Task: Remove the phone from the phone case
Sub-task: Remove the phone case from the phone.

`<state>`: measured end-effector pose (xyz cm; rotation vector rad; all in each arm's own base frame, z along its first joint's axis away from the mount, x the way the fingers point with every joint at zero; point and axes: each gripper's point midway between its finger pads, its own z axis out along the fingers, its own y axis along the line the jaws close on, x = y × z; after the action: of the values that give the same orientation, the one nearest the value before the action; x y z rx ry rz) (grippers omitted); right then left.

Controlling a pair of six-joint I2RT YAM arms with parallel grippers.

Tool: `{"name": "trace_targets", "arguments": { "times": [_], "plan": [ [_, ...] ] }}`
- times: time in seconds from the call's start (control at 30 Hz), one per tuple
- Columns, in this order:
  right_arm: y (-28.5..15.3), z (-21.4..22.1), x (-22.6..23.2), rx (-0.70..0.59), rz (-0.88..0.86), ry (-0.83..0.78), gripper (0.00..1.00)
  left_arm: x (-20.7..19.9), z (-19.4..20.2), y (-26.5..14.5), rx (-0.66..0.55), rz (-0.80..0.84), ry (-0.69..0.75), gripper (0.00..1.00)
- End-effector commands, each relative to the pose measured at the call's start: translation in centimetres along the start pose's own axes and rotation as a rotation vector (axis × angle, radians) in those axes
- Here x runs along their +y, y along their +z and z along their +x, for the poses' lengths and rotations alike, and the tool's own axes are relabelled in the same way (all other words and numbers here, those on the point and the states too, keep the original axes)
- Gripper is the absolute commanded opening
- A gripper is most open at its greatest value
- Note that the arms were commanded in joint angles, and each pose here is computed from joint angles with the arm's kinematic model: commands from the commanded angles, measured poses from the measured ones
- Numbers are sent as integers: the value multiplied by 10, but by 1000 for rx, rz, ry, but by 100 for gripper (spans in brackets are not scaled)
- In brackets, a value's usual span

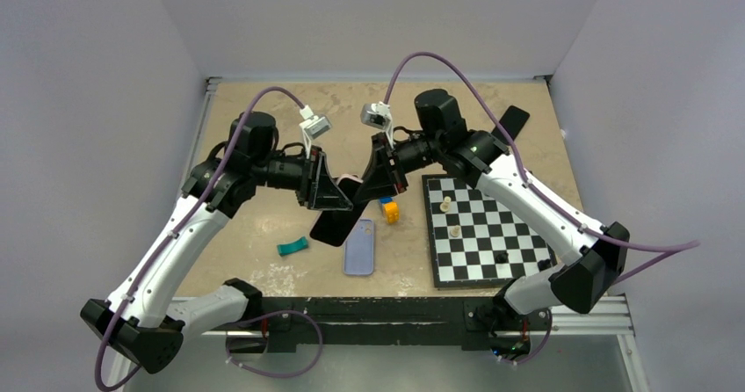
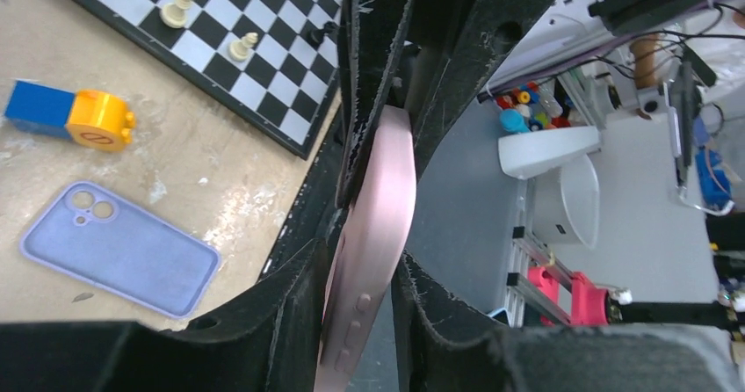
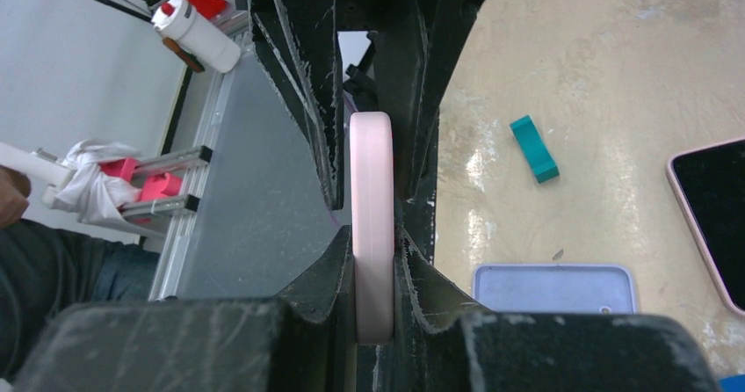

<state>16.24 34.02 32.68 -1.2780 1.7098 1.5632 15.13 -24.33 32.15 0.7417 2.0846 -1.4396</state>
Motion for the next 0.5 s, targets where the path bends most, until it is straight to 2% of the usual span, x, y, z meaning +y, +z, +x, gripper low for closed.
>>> {"name": "trace_targets", "arguments": {
  "times": [0.0, 0.13, 0.17, 0.2, 0.27, 0.3, 0.37, 0.47],
  "plan": [
    [-3, -39, 29, -60, -109, -149, 0, -18, 4, 3, 37, 127, 38, 33],
    [-1, -46, 26, -65, -113, -145, 0, -17, 4, 2, 33, 107, 55, 3],
    [0, -48, 23, -72, -99, -136, 0, -15, 2, 0, 22, 83, 66, 0],
    [1, -51, 17, -84, -62, -119, 8, -12, -1, -2, 2, 39, 75, 0],
    [-7, -62, -13, -155, 121, -39, 38, 4, -14, -11, -73, -105, 65, 0],
    [-14, -67, -30, -214, 206, 34, 49, 11, -21, -18, -125, -177, 37, 0],
    [-31, -67, -53, -320, 307, 164, 63, 28, -37, -36, -249, -320, -29, 0],
    [-37, -53, -61, -444, 313, 258, 76, 32, -56, -59, -415, -424, -97, 0]
  ]
}}
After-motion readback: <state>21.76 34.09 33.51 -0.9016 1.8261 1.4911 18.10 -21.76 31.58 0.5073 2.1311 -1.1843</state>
